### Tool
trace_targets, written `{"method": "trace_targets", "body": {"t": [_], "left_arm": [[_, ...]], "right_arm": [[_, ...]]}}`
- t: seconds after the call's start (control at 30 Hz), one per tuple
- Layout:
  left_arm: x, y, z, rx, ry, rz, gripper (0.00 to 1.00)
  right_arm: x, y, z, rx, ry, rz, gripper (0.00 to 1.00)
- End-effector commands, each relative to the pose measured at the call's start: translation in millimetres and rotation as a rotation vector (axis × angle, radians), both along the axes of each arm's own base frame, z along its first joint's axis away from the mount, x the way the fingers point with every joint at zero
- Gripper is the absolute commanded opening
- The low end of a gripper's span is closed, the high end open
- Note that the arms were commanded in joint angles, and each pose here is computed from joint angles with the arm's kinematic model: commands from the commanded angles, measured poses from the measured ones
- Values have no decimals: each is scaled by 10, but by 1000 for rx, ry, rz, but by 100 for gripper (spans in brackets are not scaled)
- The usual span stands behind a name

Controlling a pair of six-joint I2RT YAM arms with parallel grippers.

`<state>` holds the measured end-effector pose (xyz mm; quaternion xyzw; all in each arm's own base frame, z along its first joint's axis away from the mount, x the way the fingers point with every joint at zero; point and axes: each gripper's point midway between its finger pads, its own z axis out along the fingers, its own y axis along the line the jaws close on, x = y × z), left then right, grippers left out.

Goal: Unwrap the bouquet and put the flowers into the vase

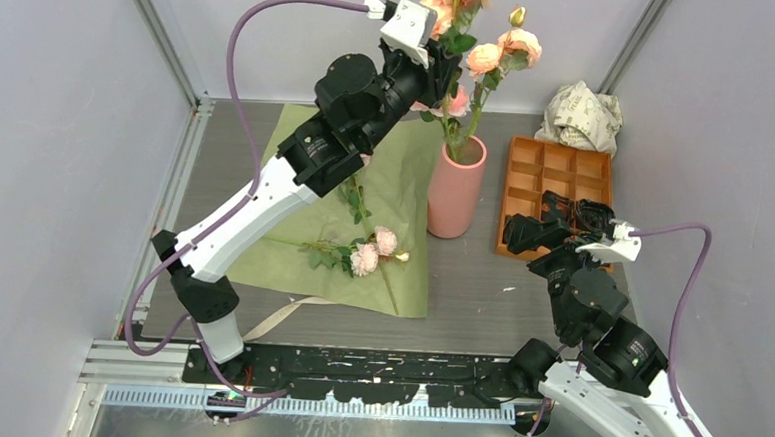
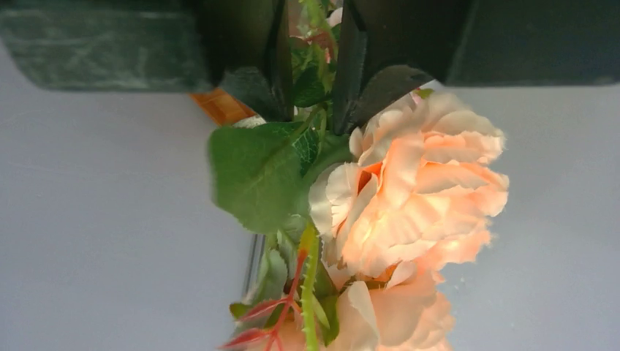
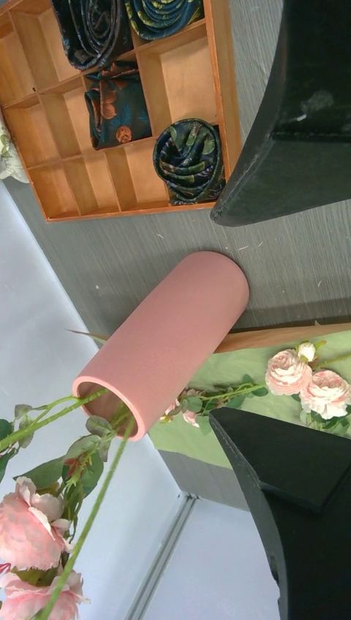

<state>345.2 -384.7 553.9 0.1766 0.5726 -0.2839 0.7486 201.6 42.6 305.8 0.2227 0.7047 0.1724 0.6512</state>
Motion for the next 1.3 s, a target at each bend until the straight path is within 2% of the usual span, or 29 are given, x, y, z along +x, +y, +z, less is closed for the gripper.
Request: {"method": "trace_targets", "body": {"t": [0.0,0.17,0.27,0.4,0.53,0.6,0.7,0.77,0.87,1.0,1.13,1.27], "left_arm": [[10,27,73,-55,13,15,35],[79,-55,16,-49,65,2,56],[95,-80,29,-52,90,-10,63],[6,-22,109,-76,115,-34,65],[-235,211,304,-132,160,-62,65],[-360,382,377,-146,169,-60,65],[-479,796,400,-173,189,31,65],[-468,1065,240,-159,220,136,64],[-405,1443,-226,-77,291,329,64],[-388,1704,-860,50,374,472,65],[-390,1830,-1495,187,479,541,64],[-378,1778,-2189,343,558,503,63]], "right_arm": [[28,23,95,34,-21,-7,100],[51,64,63,17,0,2,100],[56,86,62,20,0,10,99],[53,88,63,21,-2,13,100],[63,117,83,10,-5,27,100],[79,158,99,6,-7,42,100],[114,241,138,3,-12,69,100],[135,294,183,5,-20,87,99],[160,386,285,2,-38,124,99],[179,553,458,-12,-58,202,99],[147,775,688,0,-83,317,100],[120,959,866,6,-106,410,99]]}}
